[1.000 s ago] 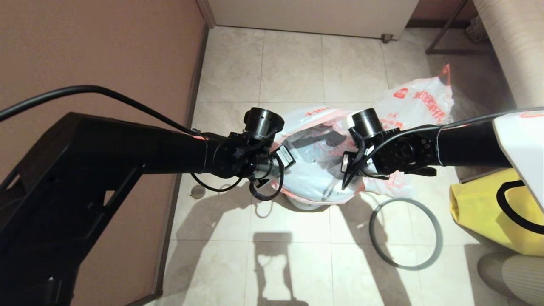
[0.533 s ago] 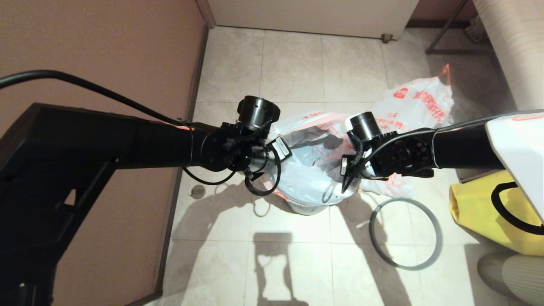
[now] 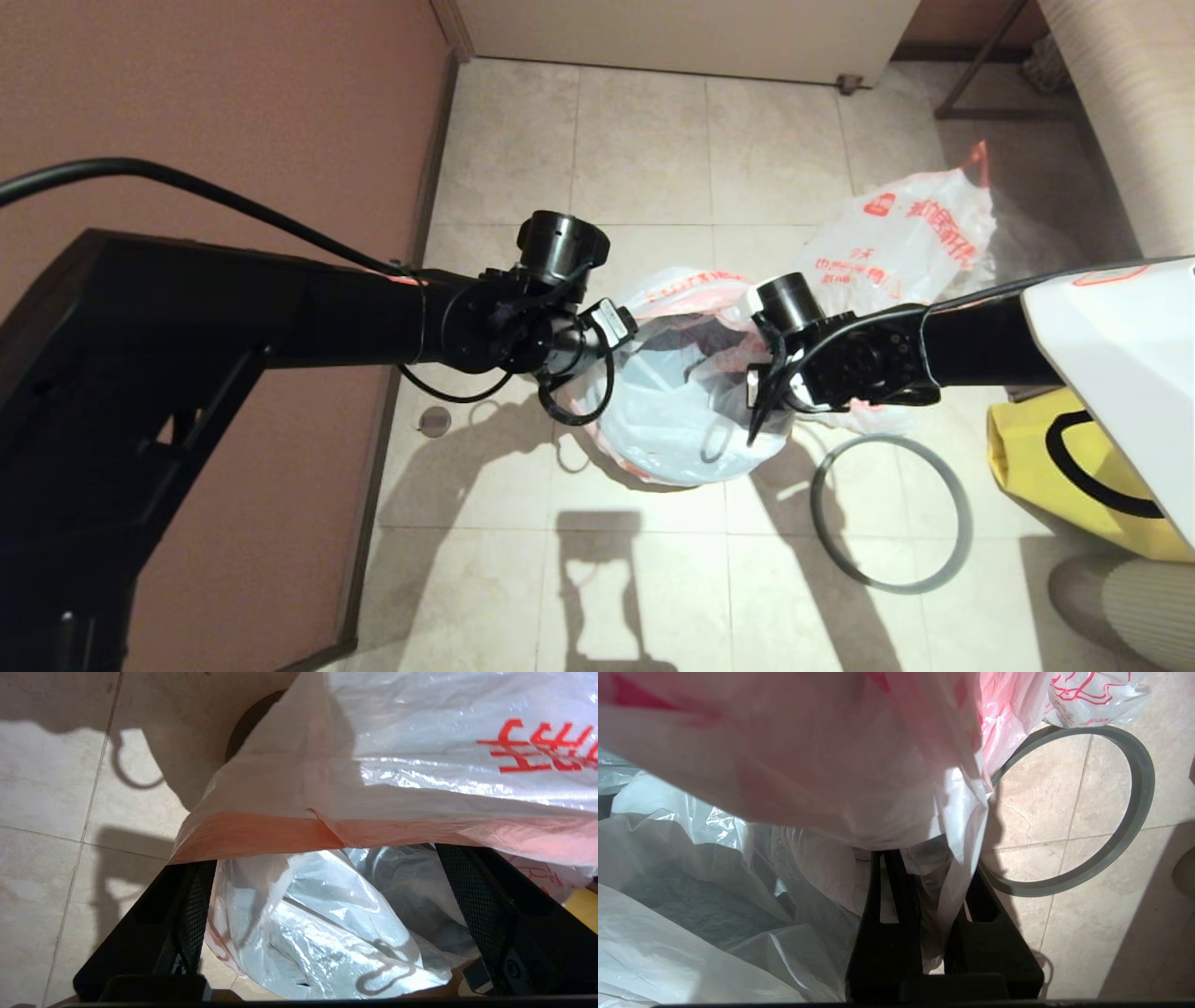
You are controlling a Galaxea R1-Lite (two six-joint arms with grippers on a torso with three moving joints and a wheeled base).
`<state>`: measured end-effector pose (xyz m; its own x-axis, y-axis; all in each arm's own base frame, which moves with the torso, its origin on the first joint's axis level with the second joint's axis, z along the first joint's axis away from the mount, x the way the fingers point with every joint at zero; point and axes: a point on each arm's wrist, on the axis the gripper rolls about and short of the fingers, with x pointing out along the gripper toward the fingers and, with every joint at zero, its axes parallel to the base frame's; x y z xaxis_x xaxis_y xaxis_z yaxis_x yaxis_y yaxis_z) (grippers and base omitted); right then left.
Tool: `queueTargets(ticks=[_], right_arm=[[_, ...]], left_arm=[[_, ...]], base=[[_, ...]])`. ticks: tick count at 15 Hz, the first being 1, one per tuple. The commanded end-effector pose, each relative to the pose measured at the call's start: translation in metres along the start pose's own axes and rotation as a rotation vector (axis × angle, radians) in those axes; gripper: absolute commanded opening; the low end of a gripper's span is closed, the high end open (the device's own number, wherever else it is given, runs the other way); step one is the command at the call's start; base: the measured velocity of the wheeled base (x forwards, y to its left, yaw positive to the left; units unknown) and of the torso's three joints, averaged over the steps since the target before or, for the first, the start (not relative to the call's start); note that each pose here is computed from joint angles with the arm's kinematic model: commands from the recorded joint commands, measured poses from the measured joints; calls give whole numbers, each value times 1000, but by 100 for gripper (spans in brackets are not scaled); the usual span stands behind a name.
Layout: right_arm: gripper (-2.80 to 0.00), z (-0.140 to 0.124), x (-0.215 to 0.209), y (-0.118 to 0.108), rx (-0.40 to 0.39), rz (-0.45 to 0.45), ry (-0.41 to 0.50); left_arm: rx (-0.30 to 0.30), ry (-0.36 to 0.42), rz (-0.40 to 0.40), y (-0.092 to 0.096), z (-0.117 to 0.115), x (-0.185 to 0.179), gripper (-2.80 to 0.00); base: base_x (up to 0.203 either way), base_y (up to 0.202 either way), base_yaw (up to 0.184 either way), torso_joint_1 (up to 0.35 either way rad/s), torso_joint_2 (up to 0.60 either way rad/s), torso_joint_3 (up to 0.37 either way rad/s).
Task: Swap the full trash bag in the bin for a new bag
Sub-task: Put the new garbage bag on the trash can
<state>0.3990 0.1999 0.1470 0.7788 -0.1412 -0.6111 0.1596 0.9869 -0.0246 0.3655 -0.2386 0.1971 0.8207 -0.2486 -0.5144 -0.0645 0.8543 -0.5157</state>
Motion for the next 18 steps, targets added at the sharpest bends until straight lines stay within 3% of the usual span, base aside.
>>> queueTargets(ticks=[1,4,5,8,10,13,14,16,18], right_arm=[[-280,-3,2,1,-5,-5,8],[-280,-1,3,0,3,-7,-4],[-280,-2,4,0,2,-9,-3],[-280,-3,5,0,-9,-17,-3],[-280,-5,4,-1,-37,-14,7],[-280,-6,0,-3,-87,23,27],[-280,-8,-4,-4,-124,53,43],[-280,-12,-9,-3,-221,108,66],[-280,-14,-10,-1,-272,127,67]], left_arm=[[-4,-4,-3,-2,1,-3,0],[14,0,-44,-14,-2,-25,0],[49,10,-49,-17,-5,-32,0],[286,94,31,-10,-8,-49,0],[425,105,119,5,5,-63,0],[563,98,179,26,18,-89,0],[623,102,200,37,20,-94,0],[679,62,224,51,24,-93,0],[770,71,248,63,19,-93,0]], base=[[0,0,0,0,0,0],[0,0,0,0,0,0],[0,0,0,0,0,0],[0,0,0,0,0,0],[0,0,0,0,0,0],[0,0,0,0,0,0],[0,0,0,0,0,0],[0,0,0,0,0,0],[0,0,0,0,0,0]])
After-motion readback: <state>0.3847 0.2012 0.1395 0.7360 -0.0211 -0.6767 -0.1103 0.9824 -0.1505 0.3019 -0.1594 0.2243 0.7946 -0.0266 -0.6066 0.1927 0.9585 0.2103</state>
